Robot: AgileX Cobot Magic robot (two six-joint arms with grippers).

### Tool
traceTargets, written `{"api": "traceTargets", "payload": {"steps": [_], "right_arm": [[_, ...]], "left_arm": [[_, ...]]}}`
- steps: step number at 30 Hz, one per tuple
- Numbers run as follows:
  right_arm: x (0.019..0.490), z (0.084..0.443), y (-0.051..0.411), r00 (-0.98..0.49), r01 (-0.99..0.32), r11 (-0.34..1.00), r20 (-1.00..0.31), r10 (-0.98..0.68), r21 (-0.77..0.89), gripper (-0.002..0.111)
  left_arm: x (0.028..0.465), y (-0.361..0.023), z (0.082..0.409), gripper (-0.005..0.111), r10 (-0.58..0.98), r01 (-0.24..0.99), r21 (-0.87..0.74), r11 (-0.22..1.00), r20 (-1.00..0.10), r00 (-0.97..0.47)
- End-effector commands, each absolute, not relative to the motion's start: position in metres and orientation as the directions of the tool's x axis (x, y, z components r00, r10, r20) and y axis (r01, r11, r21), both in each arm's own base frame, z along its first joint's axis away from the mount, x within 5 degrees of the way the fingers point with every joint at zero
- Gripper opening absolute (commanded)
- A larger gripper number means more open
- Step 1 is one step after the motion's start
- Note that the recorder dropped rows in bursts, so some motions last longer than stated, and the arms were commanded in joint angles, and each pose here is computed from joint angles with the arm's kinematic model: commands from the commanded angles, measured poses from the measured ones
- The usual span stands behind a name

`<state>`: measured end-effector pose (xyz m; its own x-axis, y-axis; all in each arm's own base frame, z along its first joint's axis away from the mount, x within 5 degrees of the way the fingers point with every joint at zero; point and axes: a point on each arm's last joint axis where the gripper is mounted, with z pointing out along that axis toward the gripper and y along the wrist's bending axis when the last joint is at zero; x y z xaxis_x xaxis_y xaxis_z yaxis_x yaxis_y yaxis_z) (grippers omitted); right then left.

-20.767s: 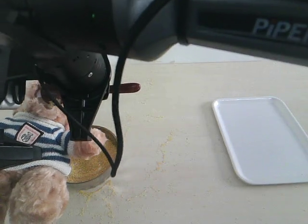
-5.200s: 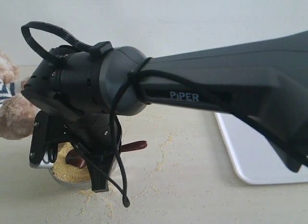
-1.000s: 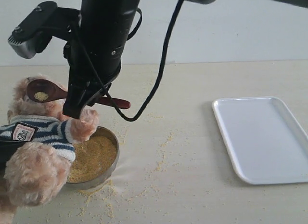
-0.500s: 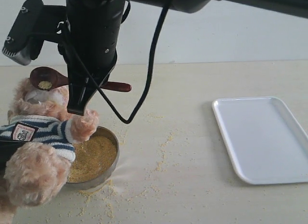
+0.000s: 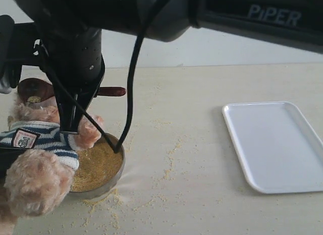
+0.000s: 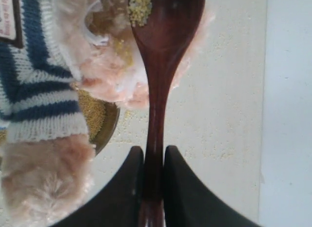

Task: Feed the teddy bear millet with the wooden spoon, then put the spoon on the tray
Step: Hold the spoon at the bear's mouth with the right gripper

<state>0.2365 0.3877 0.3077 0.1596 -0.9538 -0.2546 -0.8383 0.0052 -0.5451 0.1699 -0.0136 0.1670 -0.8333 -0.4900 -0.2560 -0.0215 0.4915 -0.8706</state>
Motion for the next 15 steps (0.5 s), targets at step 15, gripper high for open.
{"api": "traceTargets", "payload": {"steps": [15], "right_arm": [[0.221, 0.312, 0.395, 0.174, -0.723, -0.053, -0.107, -0.979, -0.689, 0.000]], "left_arm": [[0.170, -0.015, 0.169, 0.005, -0.482, 0.007, -0.877, 0.480, -0.270, -0.834]]}}
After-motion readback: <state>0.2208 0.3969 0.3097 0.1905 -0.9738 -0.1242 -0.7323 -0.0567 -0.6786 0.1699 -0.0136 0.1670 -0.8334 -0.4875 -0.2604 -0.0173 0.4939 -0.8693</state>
